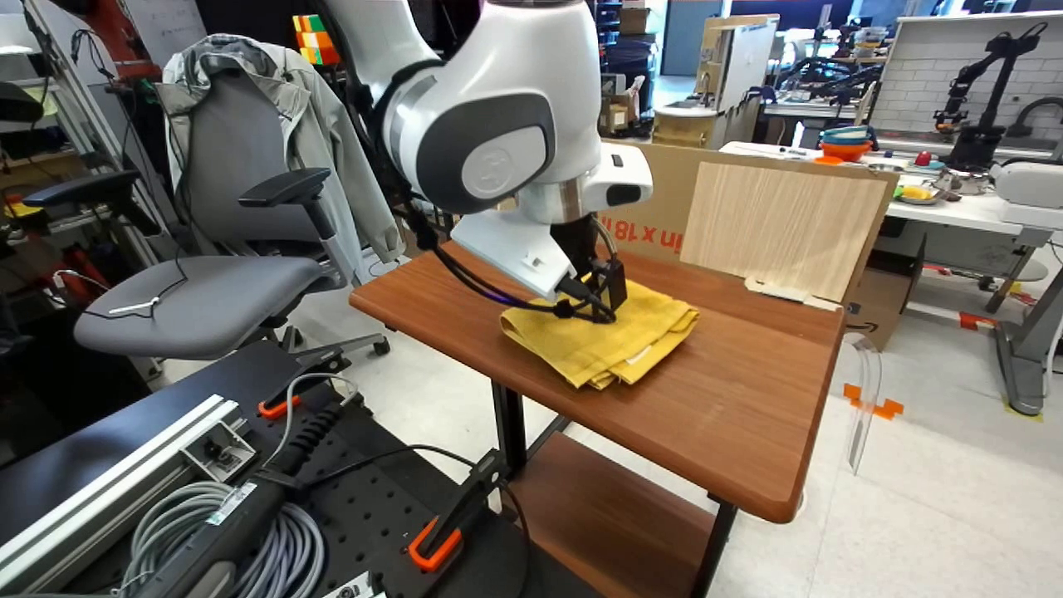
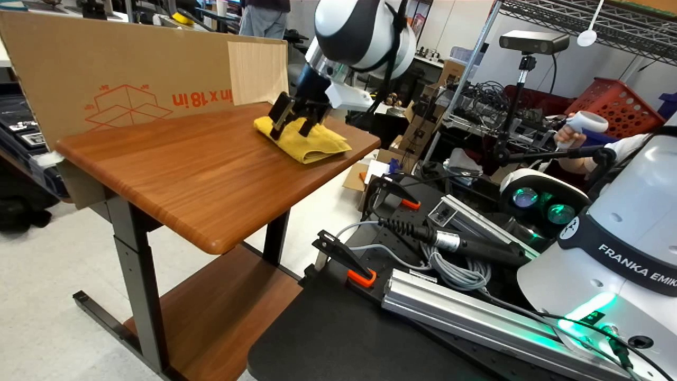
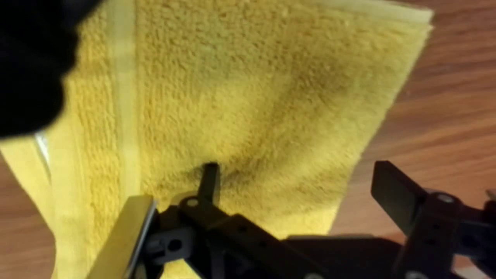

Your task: Use the towel to clean the table

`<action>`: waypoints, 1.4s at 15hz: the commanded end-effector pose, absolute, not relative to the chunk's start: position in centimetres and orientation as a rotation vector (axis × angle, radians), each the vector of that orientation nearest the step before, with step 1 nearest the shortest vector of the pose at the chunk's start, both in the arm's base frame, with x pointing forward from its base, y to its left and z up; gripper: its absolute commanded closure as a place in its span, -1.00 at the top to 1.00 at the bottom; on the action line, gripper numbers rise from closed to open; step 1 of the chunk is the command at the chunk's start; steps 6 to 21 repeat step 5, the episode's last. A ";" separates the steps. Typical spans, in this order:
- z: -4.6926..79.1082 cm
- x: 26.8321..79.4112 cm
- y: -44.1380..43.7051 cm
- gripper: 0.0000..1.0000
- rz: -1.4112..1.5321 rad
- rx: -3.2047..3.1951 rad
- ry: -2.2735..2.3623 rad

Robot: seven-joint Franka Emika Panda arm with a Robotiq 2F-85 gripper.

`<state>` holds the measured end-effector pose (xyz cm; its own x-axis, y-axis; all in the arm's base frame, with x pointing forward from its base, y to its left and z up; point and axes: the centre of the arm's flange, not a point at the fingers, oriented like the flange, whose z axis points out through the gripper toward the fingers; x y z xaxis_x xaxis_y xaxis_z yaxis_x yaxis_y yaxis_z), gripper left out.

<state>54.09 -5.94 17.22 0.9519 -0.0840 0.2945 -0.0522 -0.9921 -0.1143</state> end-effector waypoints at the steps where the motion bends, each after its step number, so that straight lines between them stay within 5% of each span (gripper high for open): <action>1: 25.6 50.8 -5.7 1.00 -0.622 -2.983 0.003; 21: 26.2 52.6 -4.7 1.00 -0.620 -2.979 0.014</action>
